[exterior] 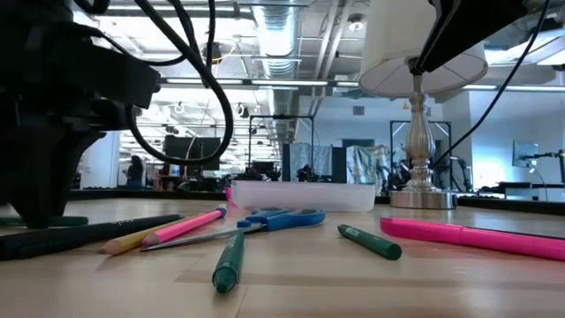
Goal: Pick & place school supplies into a supply box
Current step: Put the left green crayon into the pink supply box
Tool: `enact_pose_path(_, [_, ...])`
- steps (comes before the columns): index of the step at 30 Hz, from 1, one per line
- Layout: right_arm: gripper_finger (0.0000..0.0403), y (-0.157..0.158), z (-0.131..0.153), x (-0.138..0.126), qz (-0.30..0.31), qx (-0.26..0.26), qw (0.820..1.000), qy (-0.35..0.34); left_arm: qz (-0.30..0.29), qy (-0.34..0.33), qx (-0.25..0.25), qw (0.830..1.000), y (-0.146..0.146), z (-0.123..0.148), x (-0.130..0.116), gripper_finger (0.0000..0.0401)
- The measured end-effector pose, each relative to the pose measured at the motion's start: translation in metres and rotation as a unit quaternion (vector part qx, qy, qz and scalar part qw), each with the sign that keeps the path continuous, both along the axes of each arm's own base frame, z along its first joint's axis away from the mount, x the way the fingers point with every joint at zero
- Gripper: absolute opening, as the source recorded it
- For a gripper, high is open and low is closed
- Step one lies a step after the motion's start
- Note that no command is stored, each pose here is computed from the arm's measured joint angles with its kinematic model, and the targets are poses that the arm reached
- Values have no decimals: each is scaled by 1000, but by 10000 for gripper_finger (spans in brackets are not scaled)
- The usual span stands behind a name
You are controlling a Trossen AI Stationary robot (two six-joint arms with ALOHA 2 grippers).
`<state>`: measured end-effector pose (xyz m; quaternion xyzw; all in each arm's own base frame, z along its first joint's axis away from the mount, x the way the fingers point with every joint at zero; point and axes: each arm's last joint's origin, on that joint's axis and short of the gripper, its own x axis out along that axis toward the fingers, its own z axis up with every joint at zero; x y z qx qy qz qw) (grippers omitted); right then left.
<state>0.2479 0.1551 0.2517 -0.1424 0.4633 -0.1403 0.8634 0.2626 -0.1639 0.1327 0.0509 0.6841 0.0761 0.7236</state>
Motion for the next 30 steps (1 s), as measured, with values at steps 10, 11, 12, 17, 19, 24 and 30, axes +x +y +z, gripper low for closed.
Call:
enact_pose_path(10, [107, 0, 0, 0, 2, -1, 1000, 1, -45, 11, 29, 998, 10, -2, 0, 21])
enact_pose_path(11, [107, 0, 0, 0, 2, -1, 1000, 1, -48, 13, 34, 998, 12, -1, 0, 16])
enact_pose_path(12, [107, 0, 0, 0, 2, -1, 1000, 1, -50, 13, 41, 998, 14, 0, 0, 11])
enact_pose_path(17, [107, 0, 0, 0, 2, -1, 1000, 1, -41, 9, 89, 995, 26, 9, 4, 11])
enact_pose_path(19, [107, 0, 0, 0, 3, -1, 1000, 2, -37, -3, 107, 994, 28, 19, 9, 13])
enact_pose_path(24, [107, 0, 0, 0, 1, 1, 1000, 1, -37, -10, 159, 987, 39, 37, 21, 14])
enact_pose_path(30, [107, 1, 0, 0, -7, 8, 1000, -3, -54, -64, 246, 966, 60, 60, 47, 15])
